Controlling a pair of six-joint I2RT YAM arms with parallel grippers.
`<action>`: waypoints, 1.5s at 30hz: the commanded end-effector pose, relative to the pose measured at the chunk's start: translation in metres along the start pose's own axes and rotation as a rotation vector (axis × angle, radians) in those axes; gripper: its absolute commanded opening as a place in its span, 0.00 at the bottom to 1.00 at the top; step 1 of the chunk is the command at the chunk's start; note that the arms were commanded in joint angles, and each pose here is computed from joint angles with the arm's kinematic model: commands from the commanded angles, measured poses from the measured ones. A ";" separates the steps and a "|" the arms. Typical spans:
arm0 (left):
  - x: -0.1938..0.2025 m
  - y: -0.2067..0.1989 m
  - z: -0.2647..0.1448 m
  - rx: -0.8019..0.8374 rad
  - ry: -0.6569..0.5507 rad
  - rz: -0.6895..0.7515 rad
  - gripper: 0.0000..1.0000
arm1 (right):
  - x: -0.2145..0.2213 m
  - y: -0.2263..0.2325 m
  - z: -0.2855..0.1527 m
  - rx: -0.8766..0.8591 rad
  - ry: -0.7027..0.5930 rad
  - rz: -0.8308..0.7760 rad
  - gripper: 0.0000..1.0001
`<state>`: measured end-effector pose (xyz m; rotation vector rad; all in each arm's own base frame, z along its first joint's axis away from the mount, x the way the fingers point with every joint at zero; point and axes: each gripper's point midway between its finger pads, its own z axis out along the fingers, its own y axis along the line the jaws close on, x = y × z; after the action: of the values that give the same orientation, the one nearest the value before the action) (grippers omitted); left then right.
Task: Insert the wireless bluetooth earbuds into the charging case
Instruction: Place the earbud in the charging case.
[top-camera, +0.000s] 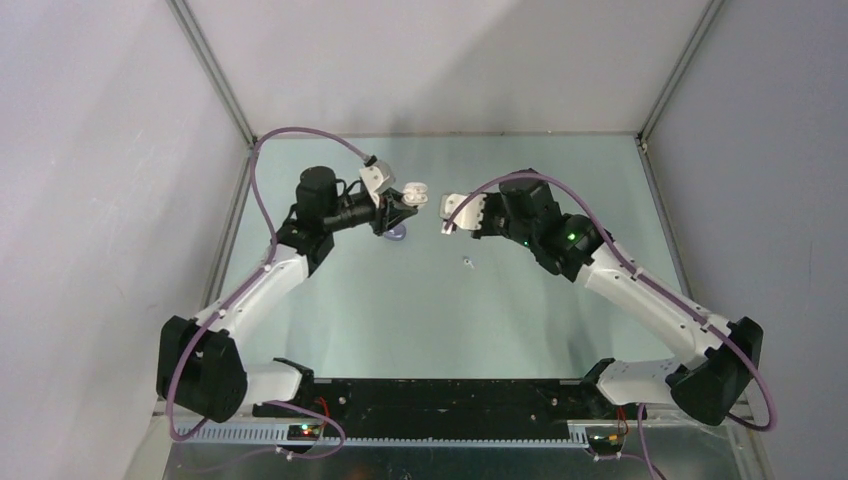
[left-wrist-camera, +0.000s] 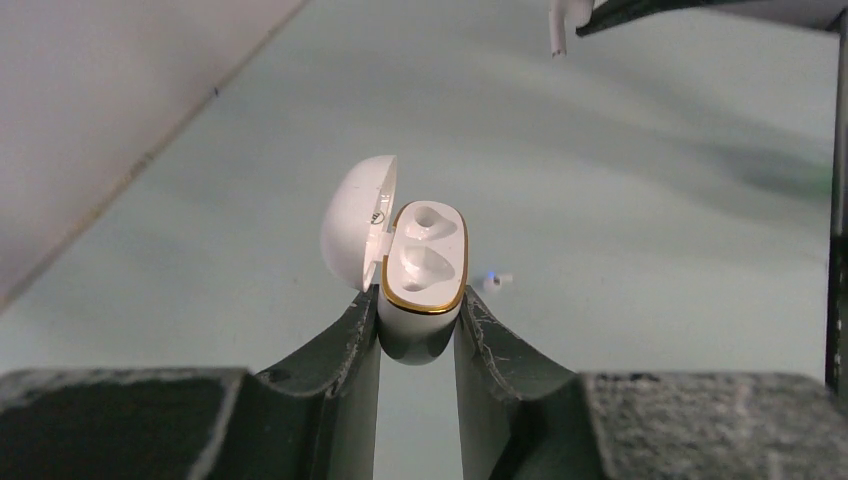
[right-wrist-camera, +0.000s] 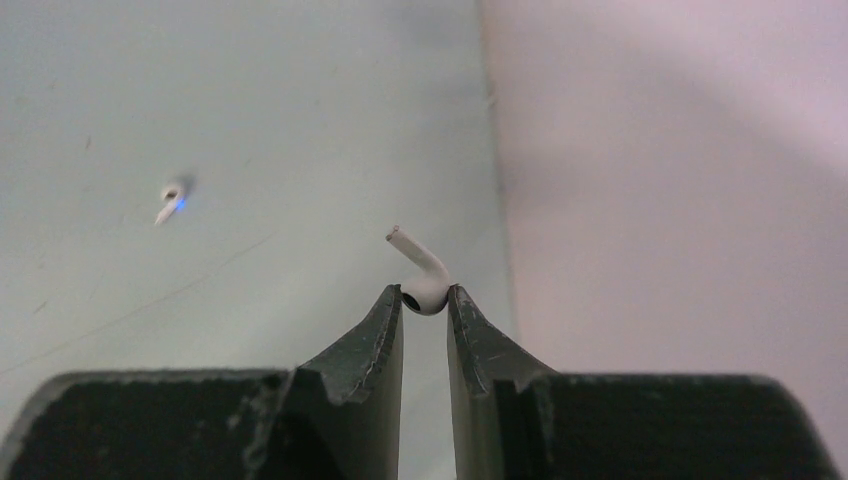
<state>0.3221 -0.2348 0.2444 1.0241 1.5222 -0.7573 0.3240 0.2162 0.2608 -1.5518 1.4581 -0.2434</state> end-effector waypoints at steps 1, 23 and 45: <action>-0.055 -0.001 0.011 -0.033 -0.198 -0.003 0.00 | -0.052 -0.046 -0.022 0.160 -0.090 -0.119 0.00; -0.071 -0.024 -0.008 -0.181 -0.381 0.213 0.00 | -0.135 -0.063 -0.050 0.636 -0.461 -0.515 0.00; -0.095 -0.019 0.000 -0.216 -0.393 0.302 0.00 | -0.127 -0.059 -0.033 0.594 -0.368 -0.786 0.00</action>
<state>0.3089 -0.2617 0.3028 0.8883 1.1399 -0.5574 0.3064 0.3010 0.3630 -1.4868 0.4006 -0.6828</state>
